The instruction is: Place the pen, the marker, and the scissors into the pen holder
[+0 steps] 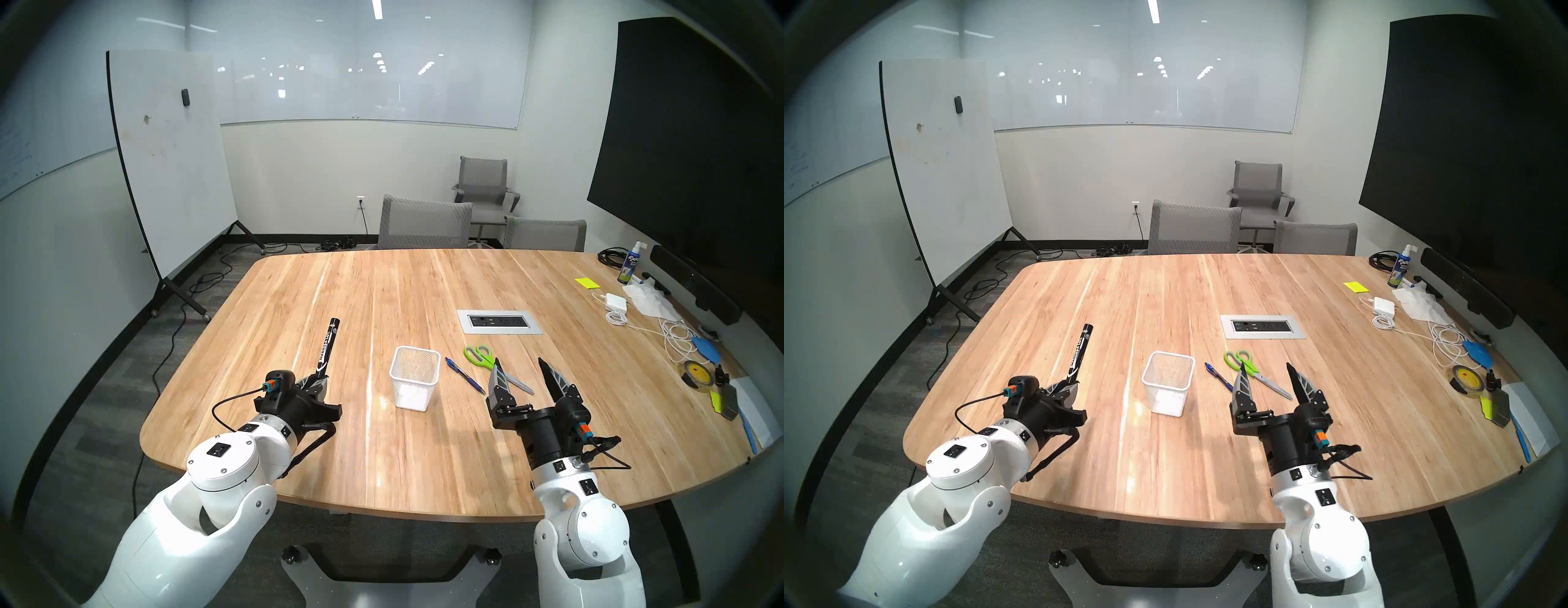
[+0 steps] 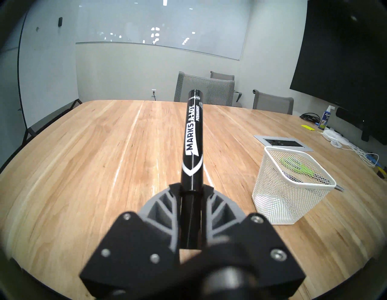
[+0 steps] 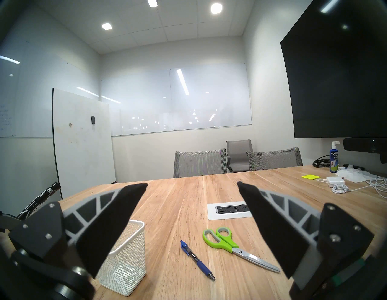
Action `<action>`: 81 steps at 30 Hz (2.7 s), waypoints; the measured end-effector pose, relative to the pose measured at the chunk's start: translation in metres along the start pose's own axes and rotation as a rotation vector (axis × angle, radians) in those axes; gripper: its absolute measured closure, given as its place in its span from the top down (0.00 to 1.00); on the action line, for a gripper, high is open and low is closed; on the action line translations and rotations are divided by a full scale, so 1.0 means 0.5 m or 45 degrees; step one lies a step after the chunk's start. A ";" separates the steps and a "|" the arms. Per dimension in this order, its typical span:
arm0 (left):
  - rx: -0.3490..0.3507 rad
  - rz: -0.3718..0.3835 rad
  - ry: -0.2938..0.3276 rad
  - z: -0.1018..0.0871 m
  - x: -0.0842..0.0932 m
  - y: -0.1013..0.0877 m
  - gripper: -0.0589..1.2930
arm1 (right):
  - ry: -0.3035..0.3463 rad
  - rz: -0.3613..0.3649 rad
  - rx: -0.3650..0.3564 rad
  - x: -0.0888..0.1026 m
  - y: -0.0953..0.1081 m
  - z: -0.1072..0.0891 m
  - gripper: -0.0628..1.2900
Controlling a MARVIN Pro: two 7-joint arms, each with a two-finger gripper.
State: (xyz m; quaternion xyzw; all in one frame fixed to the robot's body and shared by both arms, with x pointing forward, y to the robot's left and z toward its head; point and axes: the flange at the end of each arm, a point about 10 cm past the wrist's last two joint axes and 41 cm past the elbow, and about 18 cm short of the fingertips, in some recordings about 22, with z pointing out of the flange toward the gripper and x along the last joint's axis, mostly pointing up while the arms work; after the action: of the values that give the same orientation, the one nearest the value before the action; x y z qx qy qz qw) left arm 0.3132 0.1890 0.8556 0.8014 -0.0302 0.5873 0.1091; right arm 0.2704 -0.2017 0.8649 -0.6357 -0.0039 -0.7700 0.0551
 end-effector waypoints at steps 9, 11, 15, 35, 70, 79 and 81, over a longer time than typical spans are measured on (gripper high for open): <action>-0.053 -0.029 0.033 -0.009 -0.008 -0.013 0.17 | 0.000 0.000 0.000 0.000 0.000 0.000 0.96; -0.064 -0.033 0.039 -0.013 -0.009 -0.016 0.17 | 0.000 0.000 0.000 0.000 0.000 0.000 0.96; -0.087 -0.036 0.046 -0.019 -0.011 -0.020 0.17 | 0.000 0.000 0.000 0.000 0.000 0.000 0.96; -0.179 -0.055 0.074 -0.038 -0.015 -0.019 0.17 | 0.000 0.000 0.000 0.000 0.000 0.000 0.96; -0.310 -0.057 0.200 -0.046 -0.001 -0.007 0.17 | 0.000 0.000 0.000 0.000 0.000 0.000 0.96; -0.341 -0.067 0.217 -0.045 -0.002 -0.008 0.17 | 0.000 0.000 0.000 0.000 0.000 0.000 0.96; -0.349 -0.066 0.223 -0.045 -0.002 -0.009 0.17 | 0.000 0.000 0.000 0.000 0.000 0.000 0.96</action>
State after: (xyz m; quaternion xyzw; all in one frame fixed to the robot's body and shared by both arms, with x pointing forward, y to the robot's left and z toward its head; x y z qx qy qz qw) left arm 0.2927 0.1979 0.8606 0.7253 -0.0797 0.6422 0.2349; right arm 0.2704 -0.2017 0.8649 -0.6357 -0.0039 -0.7700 0.0550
